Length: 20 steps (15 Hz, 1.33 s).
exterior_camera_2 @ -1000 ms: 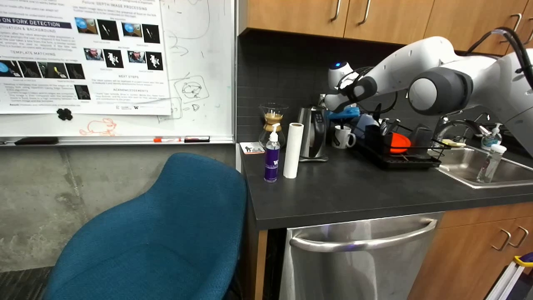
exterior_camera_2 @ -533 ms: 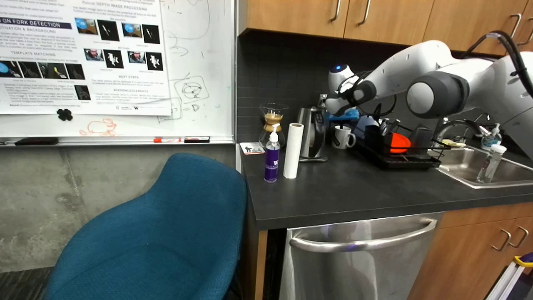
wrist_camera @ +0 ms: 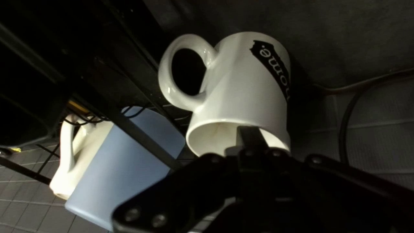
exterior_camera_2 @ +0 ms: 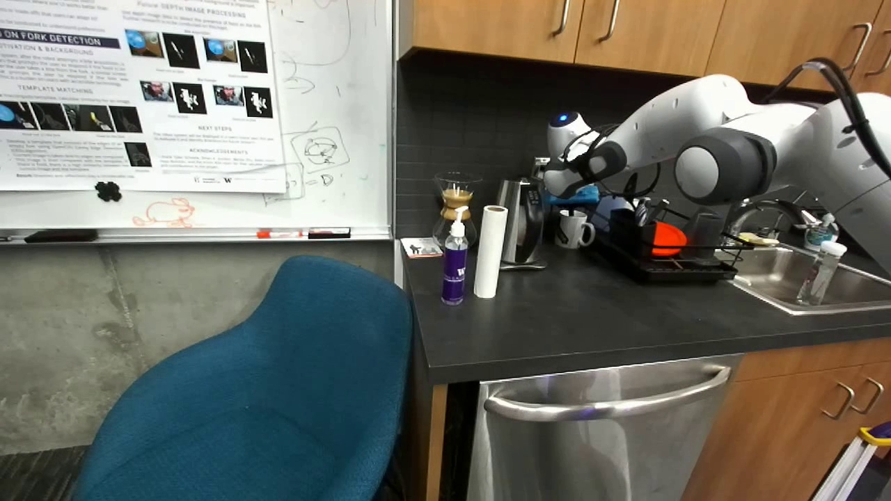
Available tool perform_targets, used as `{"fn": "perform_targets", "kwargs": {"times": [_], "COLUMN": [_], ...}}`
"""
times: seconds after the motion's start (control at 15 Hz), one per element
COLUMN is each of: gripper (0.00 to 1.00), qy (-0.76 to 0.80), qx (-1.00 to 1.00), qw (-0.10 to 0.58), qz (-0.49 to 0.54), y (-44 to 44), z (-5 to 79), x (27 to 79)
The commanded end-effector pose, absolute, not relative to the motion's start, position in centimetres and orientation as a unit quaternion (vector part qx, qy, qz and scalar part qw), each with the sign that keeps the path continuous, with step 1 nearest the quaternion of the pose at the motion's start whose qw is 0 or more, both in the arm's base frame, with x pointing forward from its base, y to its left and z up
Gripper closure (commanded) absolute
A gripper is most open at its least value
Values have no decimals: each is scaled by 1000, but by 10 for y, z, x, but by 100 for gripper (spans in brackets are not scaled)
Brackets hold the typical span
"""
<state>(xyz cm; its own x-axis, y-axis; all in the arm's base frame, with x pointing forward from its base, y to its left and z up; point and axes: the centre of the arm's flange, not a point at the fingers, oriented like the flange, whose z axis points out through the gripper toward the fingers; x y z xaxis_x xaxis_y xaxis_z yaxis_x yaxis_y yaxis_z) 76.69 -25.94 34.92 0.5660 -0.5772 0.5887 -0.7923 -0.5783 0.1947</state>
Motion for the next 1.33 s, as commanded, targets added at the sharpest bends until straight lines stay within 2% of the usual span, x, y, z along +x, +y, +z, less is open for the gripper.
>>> {"fn": "perform_targets", "kwargs": {"times": [0.0, 0.67, 1.27], "gripper": [100, 100, 100], "qy": [-404, -414, -422], "qx": [848, 841, 846], "qw": [237, 247, 271], "qz": [247, 246, 183], "y": [-254, -262, -286], "z": [347, 335, 356], "x": [778, 780, 760]}}
